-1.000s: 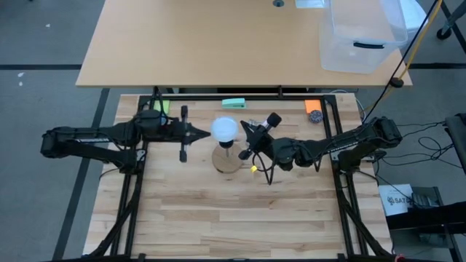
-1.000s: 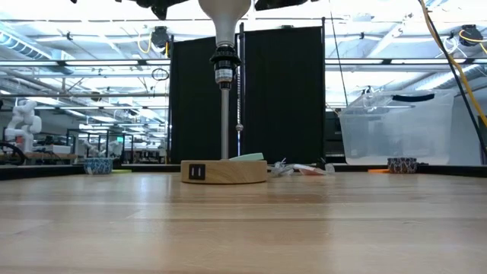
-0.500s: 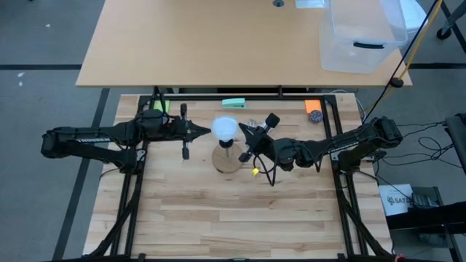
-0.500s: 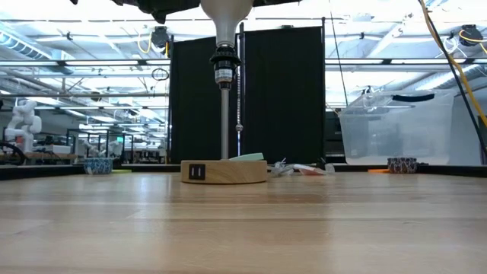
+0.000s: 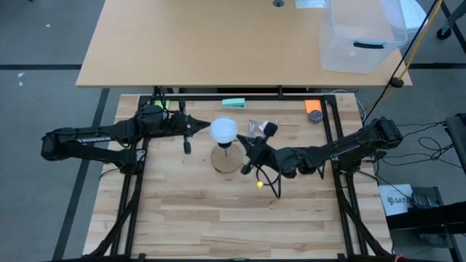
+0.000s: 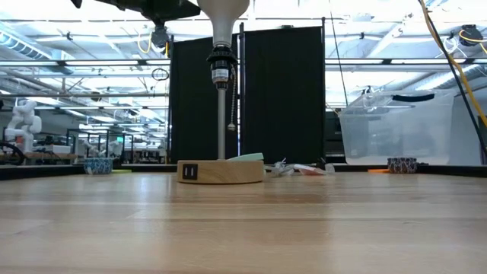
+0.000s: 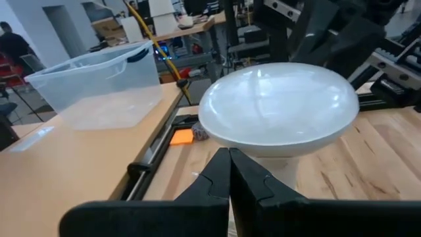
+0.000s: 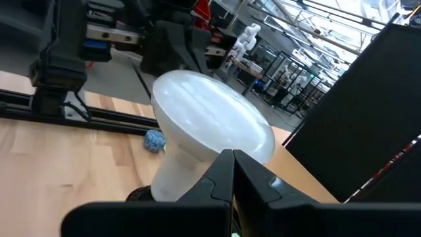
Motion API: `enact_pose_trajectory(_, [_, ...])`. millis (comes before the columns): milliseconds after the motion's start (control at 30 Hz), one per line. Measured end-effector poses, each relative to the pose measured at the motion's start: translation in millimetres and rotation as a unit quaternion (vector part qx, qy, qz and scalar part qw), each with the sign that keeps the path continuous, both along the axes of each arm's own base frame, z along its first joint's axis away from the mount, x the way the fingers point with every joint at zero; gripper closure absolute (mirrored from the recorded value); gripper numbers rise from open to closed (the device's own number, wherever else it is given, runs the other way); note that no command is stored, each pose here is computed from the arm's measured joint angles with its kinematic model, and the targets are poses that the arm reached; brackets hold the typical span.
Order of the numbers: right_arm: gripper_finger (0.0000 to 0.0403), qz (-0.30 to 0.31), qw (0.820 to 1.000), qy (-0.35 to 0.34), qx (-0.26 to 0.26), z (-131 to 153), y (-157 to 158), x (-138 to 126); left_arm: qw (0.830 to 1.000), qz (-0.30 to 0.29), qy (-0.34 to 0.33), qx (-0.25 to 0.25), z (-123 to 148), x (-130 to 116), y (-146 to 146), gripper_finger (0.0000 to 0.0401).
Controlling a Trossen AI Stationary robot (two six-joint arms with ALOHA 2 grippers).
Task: Screw lightbulb
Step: Insert the lightbulb into the lamp socket
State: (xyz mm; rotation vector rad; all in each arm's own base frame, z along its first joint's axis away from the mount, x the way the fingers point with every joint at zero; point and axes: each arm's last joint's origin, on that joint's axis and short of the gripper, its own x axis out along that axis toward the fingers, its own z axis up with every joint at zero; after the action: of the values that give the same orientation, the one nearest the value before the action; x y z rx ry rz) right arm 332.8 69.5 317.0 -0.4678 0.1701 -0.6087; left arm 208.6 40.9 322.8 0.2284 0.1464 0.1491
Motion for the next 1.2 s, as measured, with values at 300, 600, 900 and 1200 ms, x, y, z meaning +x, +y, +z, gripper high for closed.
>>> enact_pose_trajectory(300, [0.0403,0.022,1.0,0.012,-0.001,-2.6,17.3,-4.5,0.999,0.008,-0.023,0.025,8.5,-7.7,-1.0,0.0401])
enact_pose_trajectory(600, [0.0403,-0.022,1.0,0.011,0.006,-3.9,8.7,-3.9,0.995,-0.065,-0.065,0.025,21.7,-21.3,-11.8,0.0401])
enact_pose_trajectory(900, [0.0403,-0.053,0.999,-0.001,0.01,-1.8,-16.6,1.6,0.993,-0.107,-0.044,0.028,14.9,-12.0,-25.6,0.0401])
enact_pose_trajectory(1200, [0.0403,-0.052,0.999,-0.003,0.012,-1.4,-28.6,4.2,0.998,-0.064,-0.014,0.019,4.4,-0.3,-15.1,0.0401])
